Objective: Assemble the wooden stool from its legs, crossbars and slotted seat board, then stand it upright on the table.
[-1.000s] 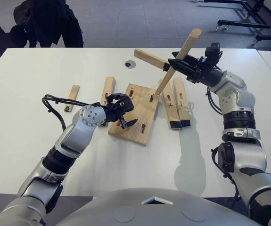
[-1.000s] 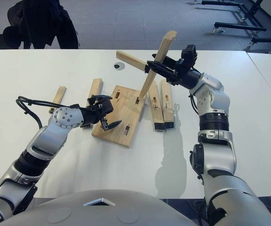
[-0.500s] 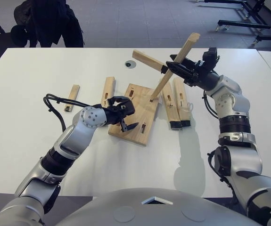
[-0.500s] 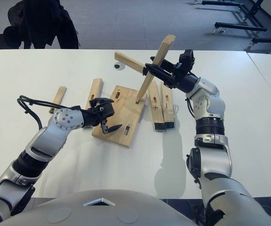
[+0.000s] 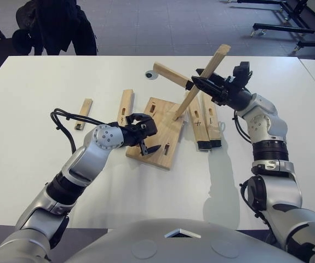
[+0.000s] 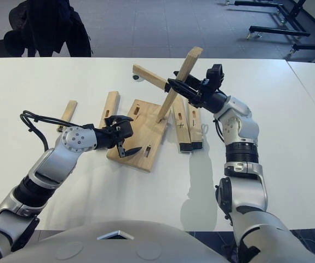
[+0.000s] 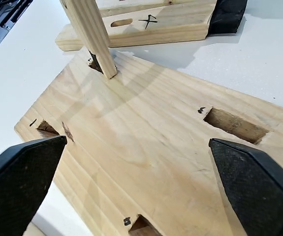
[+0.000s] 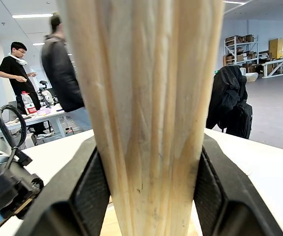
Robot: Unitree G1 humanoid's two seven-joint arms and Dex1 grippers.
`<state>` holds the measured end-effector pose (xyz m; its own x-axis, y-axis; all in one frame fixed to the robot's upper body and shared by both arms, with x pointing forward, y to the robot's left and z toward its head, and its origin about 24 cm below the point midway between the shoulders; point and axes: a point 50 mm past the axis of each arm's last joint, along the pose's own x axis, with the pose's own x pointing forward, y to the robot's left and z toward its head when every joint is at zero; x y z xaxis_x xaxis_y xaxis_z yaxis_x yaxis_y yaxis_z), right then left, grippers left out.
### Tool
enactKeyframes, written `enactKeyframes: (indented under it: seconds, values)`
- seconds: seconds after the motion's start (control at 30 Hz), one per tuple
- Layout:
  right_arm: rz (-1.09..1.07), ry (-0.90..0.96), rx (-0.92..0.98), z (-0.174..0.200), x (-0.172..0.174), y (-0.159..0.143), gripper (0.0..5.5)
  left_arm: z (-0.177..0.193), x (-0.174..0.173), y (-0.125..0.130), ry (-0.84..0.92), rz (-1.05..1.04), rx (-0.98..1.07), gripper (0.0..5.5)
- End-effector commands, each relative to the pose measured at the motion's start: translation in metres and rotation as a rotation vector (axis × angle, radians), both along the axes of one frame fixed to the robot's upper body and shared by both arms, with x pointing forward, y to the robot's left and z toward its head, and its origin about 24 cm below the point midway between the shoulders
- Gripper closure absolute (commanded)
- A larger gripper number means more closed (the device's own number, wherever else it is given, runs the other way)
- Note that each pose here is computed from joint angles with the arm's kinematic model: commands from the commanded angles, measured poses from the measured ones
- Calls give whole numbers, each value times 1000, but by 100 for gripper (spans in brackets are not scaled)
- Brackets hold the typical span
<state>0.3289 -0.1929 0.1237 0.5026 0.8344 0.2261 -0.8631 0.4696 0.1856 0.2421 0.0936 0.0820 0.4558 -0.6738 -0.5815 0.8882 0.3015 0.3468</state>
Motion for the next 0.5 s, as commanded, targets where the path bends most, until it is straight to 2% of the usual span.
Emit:
enactKeyframes:
  seconds: [0.03, 0.13, 0.27, 0.5]
  values:
    - [-25, -68, 1, 24, 8, -7, 342, -20, -8, 9, -25, -27, 120, 19]
    - [-28, -87, 17, 32, 10, -7, 342, -37, -13, 25, -55, -47, 242, 19]
    - [-29, -96, 20, 34, 10, -8, 342, -47, -18, 37, -42, -41, 275, 19]
    - [-32, -89, 14, 32, 10, -9, 342, -41, -30, 35, 6, -31, 219, 19]
